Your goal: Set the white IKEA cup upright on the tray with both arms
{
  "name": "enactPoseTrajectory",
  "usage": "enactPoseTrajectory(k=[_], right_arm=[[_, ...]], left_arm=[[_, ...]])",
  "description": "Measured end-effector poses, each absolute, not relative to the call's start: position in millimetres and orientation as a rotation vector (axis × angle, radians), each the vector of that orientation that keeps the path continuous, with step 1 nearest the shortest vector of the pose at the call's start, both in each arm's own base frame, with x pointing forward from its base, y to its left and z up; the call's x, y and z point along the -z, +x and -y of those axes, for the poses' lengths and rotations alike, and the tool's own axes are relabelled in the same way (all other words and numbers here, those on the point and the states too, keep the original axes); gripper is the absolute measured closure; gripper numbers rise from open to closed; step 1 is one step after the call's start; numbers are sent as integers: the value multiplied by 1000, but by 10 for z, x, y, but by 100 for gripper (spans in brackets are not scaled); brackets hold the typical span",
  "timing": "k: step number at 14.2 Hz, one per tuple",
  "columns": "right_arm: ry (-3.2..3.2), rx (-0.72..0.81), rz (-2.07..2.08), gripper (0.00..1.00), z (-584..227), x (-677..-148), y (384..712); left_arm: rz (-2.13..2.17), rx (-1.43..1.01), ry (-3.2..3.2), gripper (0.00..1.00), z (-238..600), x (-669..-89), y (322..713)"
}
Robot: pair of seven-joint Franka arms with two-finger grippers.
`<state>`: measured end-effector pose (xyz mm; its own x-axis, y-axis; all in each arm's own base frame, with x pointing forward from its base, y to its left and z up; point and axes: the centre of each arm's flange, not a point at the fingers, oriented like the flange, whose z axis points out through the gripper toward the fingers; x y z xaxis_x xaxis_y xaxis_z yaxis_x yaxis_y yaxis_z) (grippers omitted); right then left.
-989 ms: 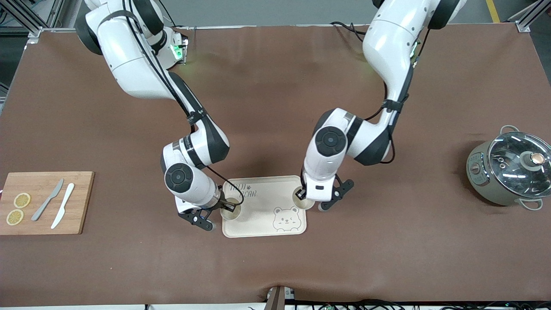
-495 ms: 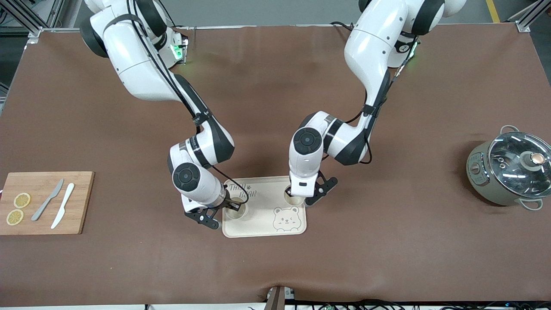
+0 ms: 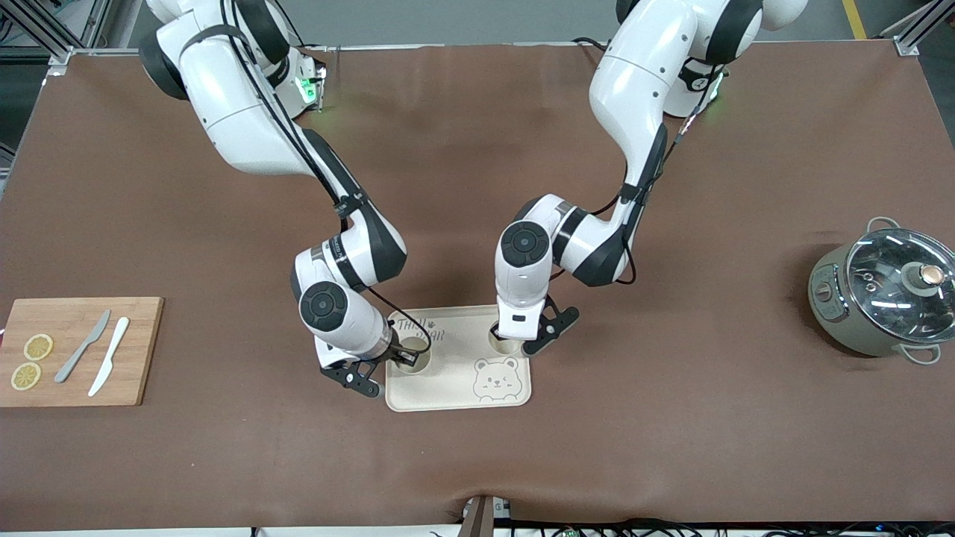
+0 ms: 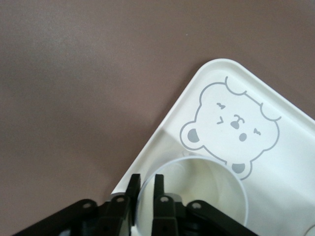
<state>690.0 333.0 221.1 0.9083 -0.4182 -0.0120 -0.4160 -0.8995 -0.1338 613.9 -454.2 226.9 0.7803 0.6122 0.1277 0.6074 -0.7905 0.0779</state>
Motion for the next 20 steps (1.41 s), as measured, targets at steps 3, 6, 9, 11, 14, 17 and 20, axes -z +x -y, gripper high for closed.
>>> enactPoseTrajectory(k=[3, 6, 9, 11, 14, 17, 20], right_arm=[[-2936, 34, -645, 37, -3324, -2225, 6913], [-2928, 57, -643, 8, -3316, -2334, 6955], [-2964, -2, -633, 0, -3285, -2676, 6930], [-2993, -40, -593, 0, -3250, -3242, 6869], [-3043, -96, -486, 0, -2936, -4420, 6648], [-3081, -142, -336, 0, -2310, -5401, 6366], [-3095, -173, -202, 0, -1555, -5987, 6165]], left_arm=[[-985, -265, 2927, 48, 4560, -2377, 6181], [-1010, -316, 2878, 18, 4433, -2727, 6339], [-1055, -340, 2840, 0, 4099, -3158, 6554], [-1049, -323, 2868, 0, 3841, -3363, 6654], [-985, -279, 2943, 0, 3321, -3672, 6798], [-863, -250, 3008, 0, 2579, -3957, 6916], [-725, -234, 3058, 0, 1984, -4103, 6951]])
